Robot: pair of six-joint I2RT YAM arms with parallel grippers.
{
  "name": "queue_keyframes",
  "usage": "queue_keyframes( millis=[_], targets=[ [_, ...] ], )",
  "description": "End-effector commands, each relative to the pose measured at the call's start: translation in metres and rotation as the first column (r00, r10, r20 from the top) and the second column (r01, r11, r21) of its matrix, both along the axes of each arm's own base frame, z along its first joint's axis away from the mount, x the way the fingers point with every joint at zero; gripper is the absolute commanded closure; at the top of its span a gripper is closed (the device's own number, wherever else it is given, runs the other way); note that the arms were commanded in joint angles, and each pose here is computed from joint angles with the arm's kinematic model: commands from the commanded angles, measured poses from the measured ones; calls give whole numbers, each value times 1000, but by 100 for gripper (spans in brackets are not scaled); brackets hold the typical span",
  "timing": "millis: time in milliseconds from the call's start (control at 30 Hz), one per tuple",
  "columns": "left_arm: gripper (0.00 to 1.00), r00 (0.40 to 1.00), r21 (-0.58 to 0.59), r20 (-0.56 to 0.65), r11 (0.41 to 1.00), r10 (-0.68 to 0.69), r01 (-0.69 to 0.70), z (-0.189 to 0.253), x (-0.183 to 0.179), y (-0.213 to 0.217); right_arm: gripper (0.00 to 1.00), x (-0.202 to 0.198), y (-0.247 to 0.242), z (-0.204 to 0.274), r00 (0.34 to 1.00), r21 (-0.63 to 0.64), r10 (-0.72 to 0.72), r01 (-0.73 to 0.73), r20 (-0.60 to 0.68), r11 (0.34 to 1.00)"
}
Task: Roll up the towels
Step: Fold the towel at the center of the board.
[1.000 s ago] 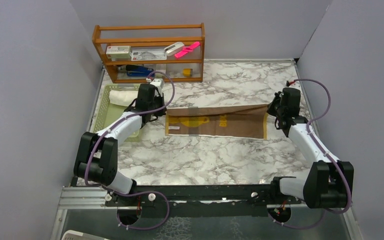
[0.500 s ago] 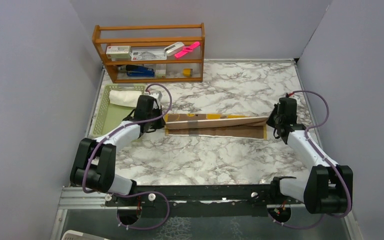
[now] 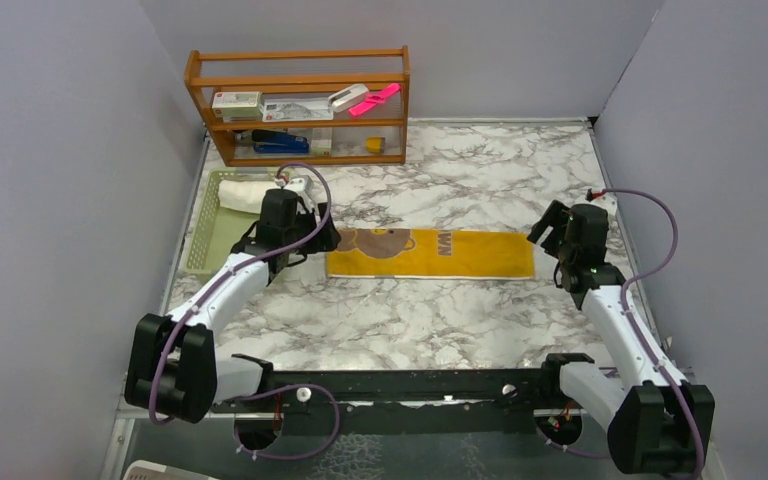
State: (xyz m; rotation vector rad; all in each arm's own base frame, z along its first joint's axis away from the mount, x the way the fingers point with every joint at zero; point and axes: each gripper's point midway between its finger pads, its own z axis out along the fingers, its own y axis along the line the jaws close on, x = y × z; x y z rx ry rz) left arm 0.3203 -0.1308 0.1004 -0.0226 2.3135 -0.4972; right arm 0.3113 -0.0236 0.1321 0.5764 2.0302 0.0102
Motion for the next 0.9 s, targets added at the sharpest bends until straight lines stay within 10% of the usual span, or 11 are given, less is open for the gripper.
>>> queue_keyframes(
  millis=[0,233,867],
  targets=[
    [25,999,-20,34,1000,13,-12,22,5,1,23,15,7,22,994,-16,74,-73,79,997],
    [44,968,-33,-237,997,-81,75,-25,2,-3,24,30,51,11,952,84,293,-300,83,950],
    [56,911,-49,-387,990,-140,131,-77,-3,-6,24,27,61,2,931,96,358,-364,75,926]
  ],
)
